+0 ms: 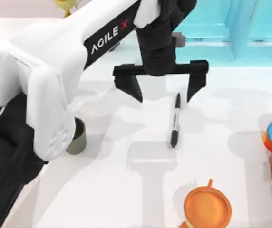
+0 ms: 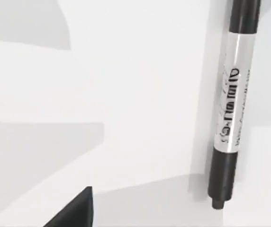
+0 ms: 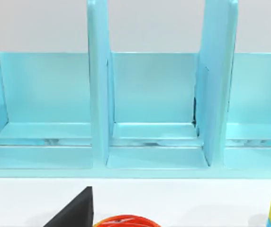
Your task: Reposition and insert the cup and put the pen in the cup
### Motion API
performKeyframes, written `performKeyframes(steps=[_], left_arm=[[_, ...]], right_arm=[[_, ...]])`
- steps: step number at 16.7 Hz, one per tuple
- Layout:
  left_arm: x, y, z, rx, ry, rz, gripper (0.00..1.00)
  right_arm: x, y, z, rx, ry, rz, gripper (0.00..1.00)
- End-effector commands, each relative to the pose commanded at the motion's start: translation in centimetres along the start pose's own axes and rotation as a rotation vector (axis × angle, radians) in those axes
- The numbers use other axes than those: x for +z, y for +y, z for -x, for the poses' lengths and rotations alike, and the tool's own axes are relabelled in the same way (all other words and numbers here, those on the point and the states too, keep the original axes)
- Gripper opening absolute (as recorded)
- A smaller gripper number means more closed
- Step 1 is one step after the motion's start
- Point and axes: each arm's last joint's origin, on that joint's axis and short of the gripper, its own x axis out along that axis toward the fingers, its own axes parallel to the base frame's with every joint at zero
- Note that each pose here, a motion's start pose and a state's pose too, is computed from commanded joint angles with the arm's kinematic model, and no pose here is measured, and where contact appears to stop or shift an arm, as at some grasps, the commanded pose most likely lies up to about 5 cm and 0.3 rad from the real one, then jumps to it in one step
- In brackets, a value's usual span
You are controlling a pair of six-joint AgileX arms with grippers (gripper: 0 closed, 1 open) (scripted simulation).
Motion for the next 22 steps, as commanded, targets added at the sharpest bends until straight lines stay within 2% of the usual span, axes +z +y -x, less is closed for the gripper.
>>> performKeyframes(steps=[2,8,17,22], left_arm=[[0.1,-0.9,-1.0,-0.016,0.0,-0.014,1.0],[0.3,-0.8,-1.6,-0.016,0.001,-0.013,1.0],[0.3,-1.2,-10.2,-0.018,-0.001,-0.016,1.0],[0.1,-1.1,-11.1,-0.018,0.0,-0.015,1.0]], right_arm=[[0.0,0.0,0.0,0.0,0.0,0.0,1.0],[0.0,0.0,0.0,0.0,0.0,0.0,1.0],[0.0,0.0,0.0,0.0,0.0,0.0,1.0],[0.0,0.0,0.0,0.0,0.0,0.0,1.0]])
